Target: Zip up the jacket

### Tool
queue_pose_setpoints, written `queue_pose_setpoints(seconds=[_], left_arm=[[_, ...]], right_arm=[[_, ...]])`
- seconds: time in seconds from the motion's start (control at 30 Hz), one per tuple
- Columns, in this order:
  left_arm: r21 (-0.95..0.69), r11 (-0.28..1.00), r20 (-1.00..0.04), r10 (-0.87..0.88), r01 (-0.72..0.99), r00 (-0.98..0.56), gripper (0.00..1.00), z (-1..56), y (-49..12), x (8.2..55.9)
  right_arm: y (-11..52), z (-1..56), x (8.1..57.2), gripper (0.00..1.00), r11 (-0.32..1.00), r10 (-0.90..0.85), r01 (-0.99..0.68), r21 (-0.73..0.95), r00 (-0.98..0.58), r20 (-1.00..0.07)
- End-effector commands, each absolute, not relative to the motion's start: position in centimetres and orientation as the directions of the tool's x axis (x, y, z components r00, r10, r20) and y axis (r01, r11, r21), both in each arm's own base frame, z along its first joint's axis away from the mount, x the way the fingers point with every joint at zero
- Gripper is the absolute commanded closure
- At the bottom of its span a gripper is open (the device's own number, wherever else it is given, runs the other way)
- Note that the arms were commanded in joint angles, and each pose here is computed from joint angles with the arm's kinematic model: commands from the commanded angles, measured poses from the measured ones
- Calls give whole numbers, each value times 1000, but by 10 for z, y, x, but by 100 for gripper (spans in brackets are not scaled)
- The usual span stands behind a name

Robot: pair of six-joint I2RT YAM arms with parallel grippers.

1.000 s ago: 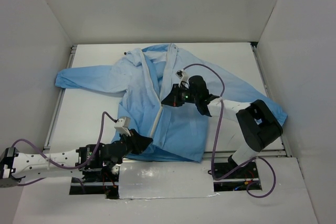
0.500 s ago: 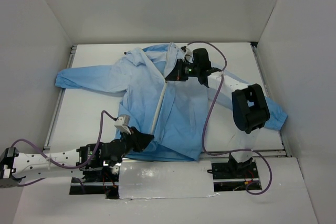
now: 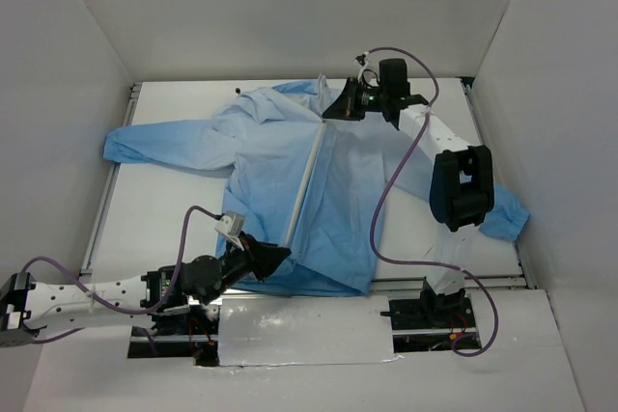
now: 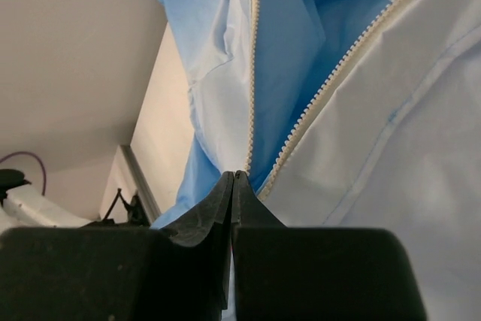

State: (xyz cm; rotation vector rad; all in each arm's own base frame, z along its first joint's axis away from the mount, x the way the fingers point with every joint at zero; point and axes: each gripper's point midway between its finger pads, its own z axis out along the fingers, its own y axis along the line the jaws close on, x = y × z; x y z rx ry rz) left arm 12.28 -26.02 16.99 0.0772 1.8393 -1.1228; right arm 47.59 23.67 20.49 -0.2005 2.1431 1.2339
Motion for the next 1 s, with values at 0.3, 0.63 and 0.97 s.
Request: queue_pose_setpoints(seconds=[0.3,0.63,0.97], left_arm=[[-607,416,-791,-235,677,-565,100,193,-276,79],[-537,621,-825,-242,571,-511,68,229,-264,113],[-474,695,-879,-414,540,-239,9,365,-261,159]], right_arm=[[159,303,544,100,649,368,-516,559,-431,-824],[248,395,349,100,473,266,-856,210,-89,-960],[282,378,308,100,499,196,-847,182,-95,-976]])
